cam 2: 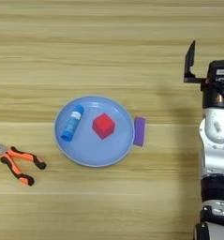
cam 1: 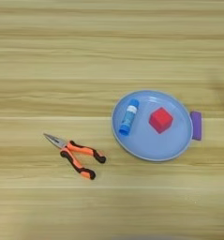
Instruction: Move the objects on the table
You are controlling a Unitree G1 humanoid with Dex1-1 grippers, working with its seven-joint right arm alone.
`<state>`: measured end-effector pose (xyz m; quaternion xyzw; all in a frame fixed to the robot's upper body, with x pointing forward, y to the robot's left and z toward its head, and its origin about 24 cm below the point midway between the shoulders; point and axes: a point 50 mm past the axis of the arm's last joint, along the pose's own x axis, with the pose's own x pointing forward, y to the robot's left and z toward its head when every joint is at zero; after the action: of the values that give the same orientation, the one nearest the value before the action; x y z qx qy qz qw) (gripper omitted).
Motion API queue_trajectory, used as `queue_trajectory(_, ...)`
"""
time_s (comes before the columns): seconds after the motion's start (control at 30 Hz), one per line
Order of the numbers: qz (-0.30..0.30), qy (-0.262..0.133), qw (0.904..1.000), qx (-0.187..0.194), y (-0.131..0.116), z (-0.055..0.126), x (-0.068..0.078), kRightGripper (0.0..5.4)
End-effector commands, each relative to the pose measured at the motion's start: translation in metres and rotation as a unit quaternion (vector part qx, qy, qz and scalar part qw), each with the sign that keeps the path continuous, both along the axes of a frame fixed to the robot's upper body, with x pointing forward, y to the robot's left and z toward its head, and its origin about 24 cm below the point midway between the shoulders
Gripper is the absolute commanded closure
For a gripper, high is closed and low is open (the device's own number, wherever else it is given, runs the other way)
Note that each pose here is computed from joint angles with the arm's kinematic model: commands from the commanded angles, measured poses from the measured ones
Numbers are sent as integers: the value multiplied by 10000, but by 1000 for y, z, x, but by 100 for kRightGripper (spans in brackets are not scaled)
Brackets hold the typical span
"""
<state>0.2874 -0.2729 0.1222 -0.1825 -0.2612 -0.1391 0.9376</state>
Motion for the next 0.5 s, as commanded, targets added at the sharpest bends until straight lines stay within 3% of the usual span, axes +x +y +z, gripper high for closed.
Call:
queue_trajectory(0.03, 54, -552, 9979, -338, -1, 30, 0, 3)
queue_trajectory(0.27, 23, -473, 9982, -369, -2, 20, -6, 3)
queue_trajectory(0.5, 60, -531, 9972, -519, -2, 25, -7, 3)
